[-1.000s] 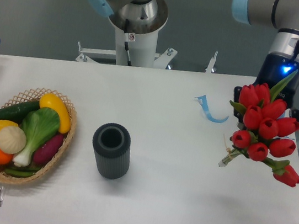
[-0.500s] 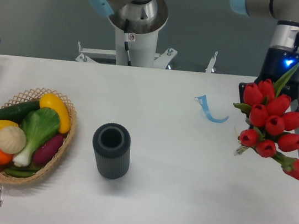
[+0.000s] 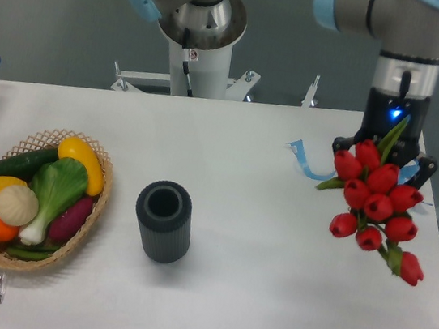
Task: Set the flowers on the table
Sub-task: 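Carry the tulips toward the grey cup and lower them to the table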
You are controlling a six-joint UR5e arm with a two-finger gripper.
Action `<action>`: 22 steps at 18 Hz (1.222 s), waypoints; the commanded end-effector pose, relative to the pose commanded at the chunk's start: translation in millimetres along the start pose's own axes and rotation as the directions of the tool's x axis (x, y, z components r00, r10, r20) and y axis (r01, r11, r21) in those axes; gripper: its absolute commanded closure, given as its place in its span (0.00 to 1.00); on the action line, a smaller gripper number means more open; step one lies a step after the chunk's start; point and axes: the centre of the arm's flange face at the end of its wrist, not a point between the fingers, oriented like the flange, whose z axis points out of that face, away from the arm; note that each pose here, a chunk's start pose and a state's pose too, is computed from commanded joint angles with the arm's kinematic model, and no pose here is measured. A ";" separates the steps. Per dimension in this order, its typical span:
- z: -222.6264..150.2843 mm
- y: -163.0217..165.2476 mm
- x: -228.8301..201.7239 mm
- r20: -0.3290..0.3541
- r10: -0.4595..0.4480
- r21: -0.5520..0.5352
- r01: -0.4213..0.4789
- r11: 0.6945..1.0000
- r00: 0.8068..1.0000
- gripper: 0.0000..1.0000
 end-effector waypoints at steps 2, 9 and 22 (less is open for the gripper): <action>19.1 -2.3 15.3 -0.001 0.068 -0.115 -0.068 0.991 0.998 0.56; 92.5 5.4 65.0 -0.180 0.235 -0.409 -0.290 0.865 0.955 0.56; 189.7 22.6 96.7 -0.287 0.251 -0.504 -0.369 0.781 0.924 0.48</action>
